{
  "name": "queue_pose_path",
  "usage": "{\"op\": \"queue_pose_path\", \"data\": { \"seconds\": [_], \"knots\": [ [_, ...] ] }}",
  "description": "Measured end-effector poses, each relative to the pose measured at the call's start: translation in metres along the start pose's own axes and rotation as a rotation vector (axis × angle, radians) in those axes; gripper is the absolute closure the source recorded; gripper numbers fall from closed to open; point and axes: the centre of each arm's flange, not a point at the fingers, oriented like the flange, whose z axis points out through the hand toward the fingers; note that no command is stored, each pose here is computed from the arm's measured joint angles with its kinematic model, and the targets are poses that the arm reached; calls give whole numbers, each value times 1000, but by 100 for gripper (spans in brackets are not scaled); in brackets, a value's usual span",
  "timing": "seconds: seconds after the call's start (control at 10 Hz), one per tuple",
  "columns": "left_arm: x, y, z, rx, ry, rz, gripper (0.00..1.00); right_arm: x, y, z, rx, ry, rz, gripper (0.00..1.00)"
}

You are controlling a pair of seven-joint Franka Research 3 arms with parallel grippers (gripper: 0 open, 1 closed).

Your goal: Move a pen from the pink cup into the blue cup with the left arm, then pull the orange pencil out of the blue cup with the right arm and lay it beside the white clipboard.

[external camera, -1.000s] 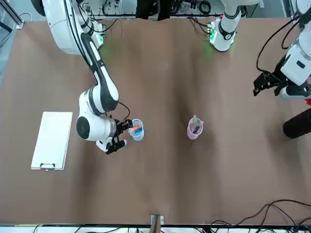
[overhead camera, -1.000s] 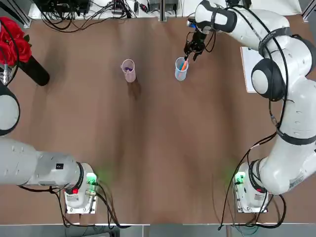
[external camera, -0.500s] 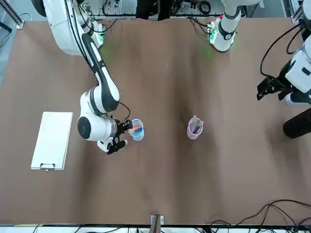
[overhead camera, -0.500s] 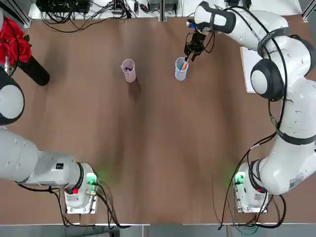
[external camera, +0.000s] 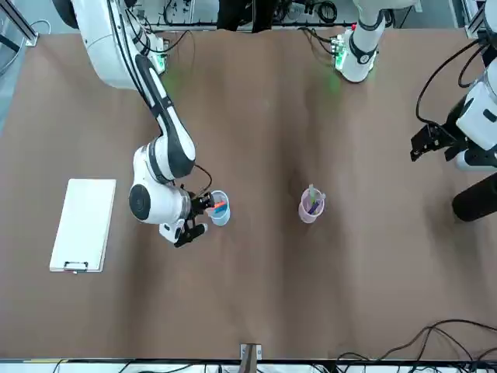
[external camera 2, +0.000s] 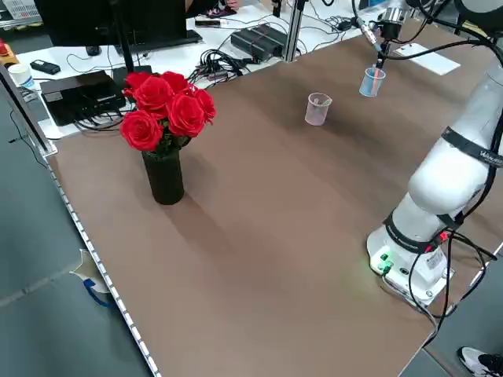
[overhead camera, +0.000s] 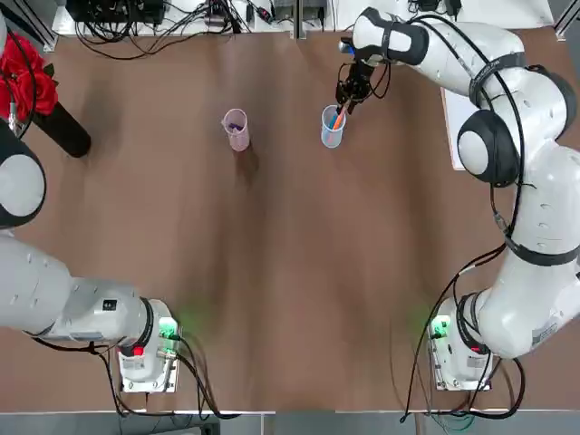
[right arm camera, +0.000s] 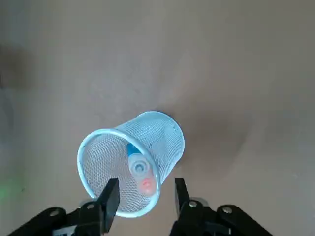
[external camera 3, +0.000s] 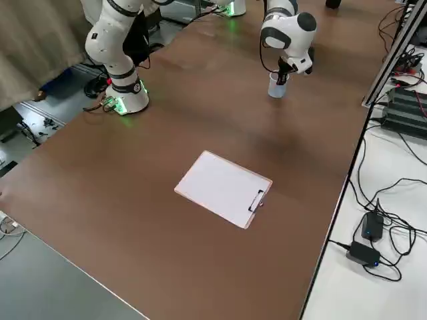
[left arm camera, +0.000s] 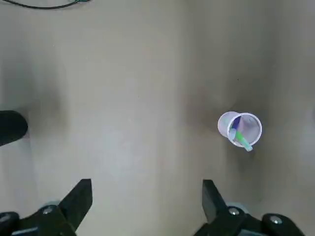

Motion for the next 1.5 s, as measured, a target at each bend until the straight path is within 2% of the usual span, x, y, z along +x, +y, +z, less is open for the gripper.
{"op": "queue_pose_path", "data": {
  "seconds": [0.4,1.2,1.5],
  "knots": [
    [0,0,2,1,-9,-3,1,0,1,0,-1,-1,-18,60],
    [0,0,3,1,-11,-3,1,2,5,-3,16,18,-30,61],
    [0,0,3,1,-11,-3,1,2,5,-3,15,24,-37,67]
  ]
}}
